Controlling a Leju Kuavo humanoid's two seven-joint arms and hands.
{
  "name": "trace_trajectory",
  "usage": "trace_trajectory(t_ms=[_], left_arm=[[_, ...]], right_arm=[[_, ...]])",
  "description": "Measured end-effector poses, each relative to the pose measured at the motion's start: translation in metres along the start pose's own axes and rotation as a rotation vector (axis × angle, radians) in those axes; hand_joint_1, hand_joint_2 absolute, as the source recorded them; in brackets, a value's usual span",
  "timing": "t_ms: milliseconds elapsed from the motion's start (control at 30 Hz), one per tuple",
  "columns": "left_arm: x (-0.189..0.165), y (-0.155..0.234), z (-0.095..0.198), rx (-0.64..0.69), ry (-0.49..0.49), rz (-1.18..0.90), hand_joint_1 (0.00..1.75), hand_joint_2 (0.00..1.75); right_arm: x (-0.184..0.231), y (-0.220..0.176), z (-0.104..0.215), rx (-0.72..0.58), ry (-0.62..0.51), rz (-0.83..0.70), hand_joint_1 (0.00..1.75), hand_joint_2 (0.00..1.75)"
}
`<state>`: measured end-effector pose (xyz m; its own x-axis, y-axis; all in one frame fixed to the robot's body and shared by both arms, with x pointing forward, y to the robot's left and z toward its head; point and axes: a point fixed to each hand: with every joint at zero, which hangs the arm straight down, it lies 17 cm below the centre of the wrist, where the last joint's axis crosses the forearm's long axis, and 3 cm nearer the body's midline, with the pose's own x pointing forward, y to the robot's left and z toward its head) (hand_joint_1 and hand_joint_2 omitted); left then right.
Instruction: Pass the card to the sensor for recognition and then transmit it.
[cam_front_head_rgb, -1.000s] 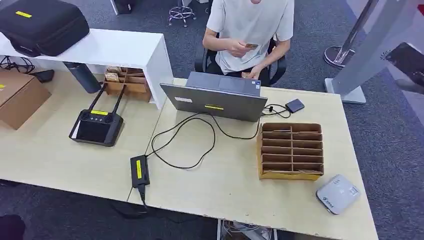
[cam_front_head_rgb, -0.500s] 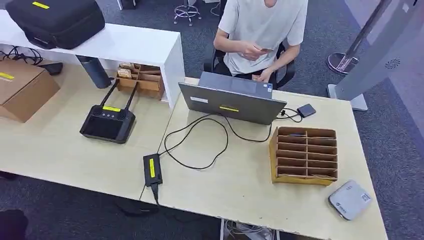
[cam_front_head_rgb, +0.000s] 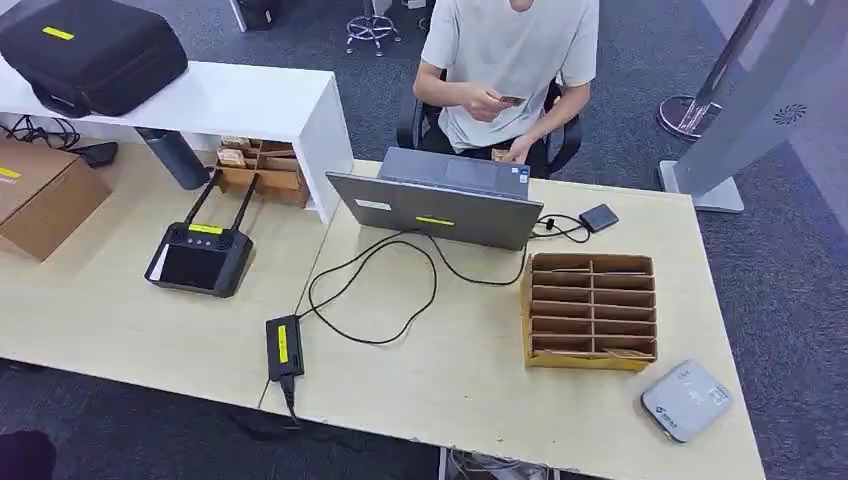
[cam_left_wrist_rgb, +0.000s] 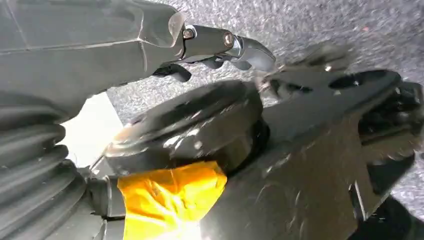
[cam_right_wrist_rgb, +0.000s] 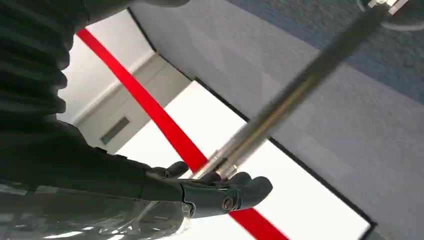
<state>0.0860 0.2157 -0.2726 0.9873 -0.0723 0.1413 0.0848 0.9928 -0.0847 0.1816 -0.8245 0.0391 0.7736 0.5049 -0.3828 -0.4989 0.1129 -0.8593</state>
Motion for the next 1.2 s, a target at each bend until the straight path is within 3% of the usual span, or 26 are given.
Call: trace_trajectory(t_ms=[233,433,667,1033,1200], left_arm=[[-0.012,0.0,0.0,0.003,0.032,-0.016,0.0,1.75],[-0.009,-0.003,0.0,-0.001,0.041,0.008,0.0,1.75],[-0.007,0.001,0.0,0.011,0.044,0.018,0.0,1.75],[0.003,0.009,-0.001,0.035,0.028,0.019,0.0,1.75],[0.002,0.011,-0.001,0.039,0.033,0.026,0.0,1.75]], right_arm=[[-0.01,0.11,0.038,0.192,0.021,0.07,0.0,1.75],[0.018,0.209,0.088,0.357,0.013,-0.011,0.0,1.75],[0.081,0.315,0.176,0.614,-0.008,-0.146,0.0,1.75],[0.192,0.389,0.296,0.887,-0.074,-0.384,0.0,1.75],[0.216,0.4,0.326,0.954,-0.097,-0.408,0.0,1.75]])
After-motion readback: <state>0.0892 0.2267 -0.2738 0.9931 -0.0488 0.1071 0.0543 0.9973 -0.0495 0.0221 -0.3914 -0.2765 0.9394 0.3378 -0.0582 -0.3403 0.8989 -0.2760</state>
